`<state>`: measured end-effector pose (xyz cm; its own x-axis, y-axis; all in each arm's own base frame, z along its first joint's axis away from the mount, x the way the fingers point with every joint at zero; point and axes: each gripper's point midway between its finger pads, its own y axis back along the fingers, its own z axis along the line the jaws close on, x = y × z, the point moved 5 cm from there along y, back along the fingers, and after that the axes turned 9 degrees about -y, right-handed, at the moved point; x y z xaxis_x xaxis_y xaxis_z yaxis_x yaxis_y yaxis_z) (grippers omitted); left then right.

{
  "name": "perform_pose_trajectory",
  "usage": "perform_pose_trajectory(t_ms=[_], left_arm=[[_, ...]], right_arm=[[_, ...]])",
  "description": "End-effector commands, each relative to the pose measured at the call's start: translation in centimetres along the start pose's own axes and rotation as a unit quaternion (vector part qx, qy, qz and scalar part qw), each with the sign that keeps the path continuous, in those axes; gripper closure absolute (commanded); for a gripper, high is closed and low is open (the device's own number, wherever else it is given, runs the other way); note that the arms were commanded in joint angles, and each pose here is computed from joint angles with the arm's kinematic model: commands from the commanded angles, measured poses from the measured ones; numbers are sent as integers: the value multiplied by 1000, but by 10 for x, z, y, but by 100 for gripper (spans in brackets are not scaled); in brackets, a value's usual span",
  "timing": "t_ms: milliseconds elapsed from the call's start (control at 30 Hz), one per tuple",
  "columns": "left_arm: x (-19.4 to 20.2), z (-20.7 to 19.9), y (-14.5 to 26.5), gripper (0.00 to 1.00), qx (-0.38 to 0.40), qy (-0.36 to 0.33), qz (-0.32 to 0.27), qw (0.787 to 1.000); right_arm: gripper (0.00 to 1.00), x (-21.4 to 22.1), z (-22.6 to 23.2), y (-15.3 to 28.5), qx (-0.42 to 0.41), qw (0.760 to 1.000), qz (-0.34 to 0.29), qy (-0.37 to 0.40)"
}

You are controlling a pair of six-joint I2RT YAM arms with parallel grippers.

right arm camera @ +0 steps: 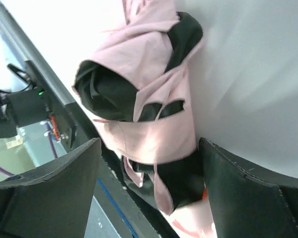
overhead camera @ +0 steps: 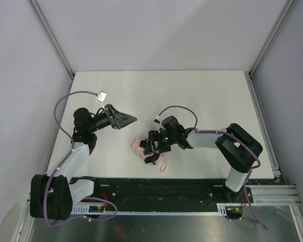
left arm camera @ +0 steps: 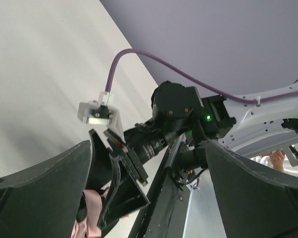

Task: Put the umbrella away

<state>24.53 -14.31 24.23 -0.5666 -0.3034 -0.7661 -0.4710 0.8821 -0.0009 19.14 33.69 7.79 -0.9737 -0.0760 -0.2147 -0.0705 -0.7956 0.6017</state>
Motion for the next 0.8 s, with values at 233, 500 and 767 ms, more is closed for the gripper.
perform_pose_trajectory(t_ms=[233, 500, 767], left_arm=[[-22, -46, 15, 1, 14, -70, -73, 995], [-52, -116, 40, 1, 47, -181, -167, 968], [-78, -192, 71, 1, 90, -288, -240, 923]], right_arm=[[14, -22, -6, 118, 167, 973, -150, 53], [13, -27, 7, 254, 229, 898, -372, 60], [1, 6, 44, 375, 159, 789, -579, 128]])
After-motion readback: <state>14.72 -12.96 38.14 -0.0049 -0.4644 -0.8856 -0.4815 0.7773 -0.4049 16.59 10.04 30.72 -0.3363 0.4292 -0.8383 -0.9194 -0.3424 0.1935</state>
